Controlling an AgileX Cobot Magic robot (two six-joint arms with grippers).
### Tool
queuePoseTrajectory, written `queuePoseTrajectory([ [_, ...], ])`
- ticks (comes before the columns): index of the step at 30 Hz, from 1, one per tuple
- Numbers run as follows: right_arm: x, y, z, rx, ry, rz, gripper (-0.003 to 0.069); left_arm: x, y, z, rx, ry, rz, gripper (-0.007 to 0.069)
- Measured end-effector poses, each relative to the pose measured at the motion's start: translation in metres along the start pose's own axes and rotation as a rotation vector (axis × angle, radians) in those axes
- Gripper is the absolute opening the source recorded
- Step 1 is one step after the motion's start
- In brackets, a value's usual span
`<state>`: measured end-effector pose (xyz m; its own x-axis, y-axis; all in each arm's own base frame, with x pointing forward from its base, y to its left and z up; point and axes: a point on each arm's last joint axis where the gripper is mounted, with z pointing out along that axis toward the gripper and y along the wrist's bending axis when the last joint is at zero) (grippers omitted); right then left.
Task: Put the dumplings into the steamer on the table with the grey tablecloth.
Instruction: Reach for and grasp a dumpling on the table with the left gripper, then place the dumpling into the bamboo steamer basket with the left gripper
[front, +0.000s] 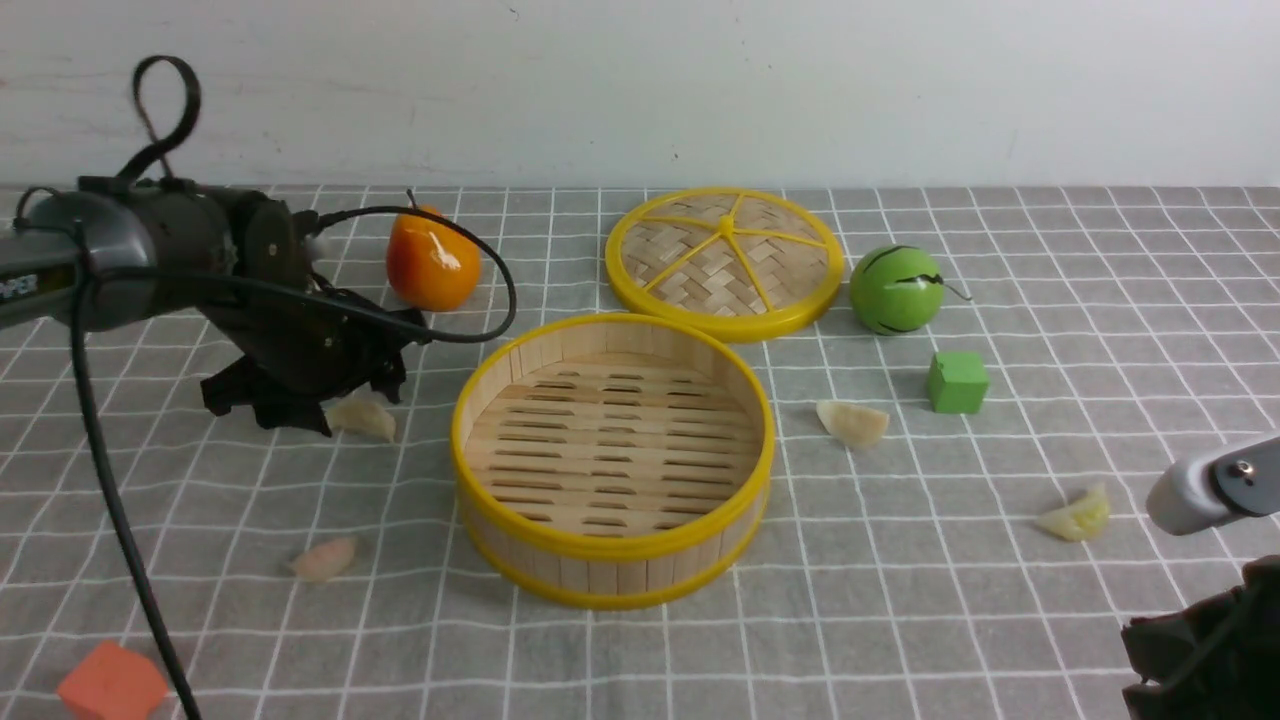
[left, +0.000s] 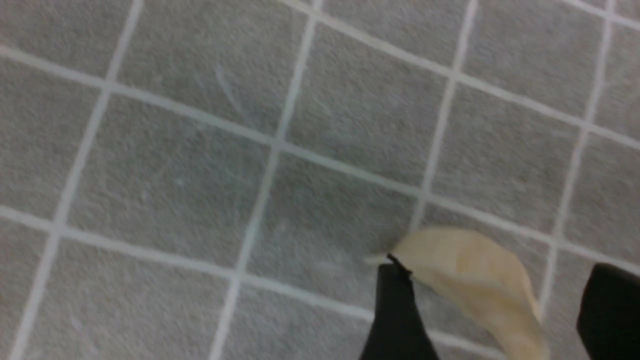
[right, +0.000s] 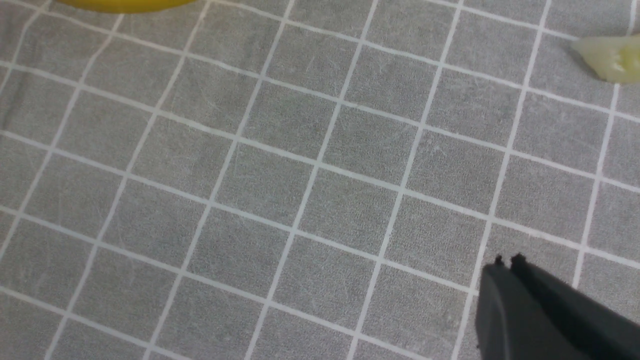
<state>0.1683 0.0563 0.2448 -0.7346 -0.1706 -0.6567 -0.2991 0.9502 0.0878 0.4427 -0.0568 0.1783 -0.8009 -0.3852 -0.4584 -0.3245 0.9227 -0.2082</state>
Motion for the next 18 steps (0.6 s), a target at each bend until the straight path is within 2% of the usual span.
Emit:
queuePoseTrajectory([
  [3,0.0,0.0,0.0,0.0,-0.002,0.0,-0.0002,-0.003,-0.003,0.012,-0.042,-0.003,0.039,0.0337],
  [6,0.0,0.0,0.0,-0.001,-0.002,0.002,-0.0002,0.003,-0.008,0.019,-0.067,0.01,0.127,0.0161],
  [10,0.0,0.0,0.0,-0.002,-0.003,0.004,-0.0001,0.006,-0.016,0.01,-0.071,0.017,0.188,0.0167],
  [13,0.0,0.0,0.0,-0.002,-0.004,0.004,0.0,0.003,-0.028,-0.018,-0.039,-0.022,0.212,0.0167],
  [17,-0.001,0.0,0.0,-0.002,-0.006,0.004,0.0001,0.0,-0.053,-0.075,0.069,-0.12,0.262,0.0167],
  [18,-0.001,0.0,0.0,-0.002,-0.006,0.004,0.0001,0.004,-0.068,-0.095,0.129,-0.158,0.303,0.0167],
])
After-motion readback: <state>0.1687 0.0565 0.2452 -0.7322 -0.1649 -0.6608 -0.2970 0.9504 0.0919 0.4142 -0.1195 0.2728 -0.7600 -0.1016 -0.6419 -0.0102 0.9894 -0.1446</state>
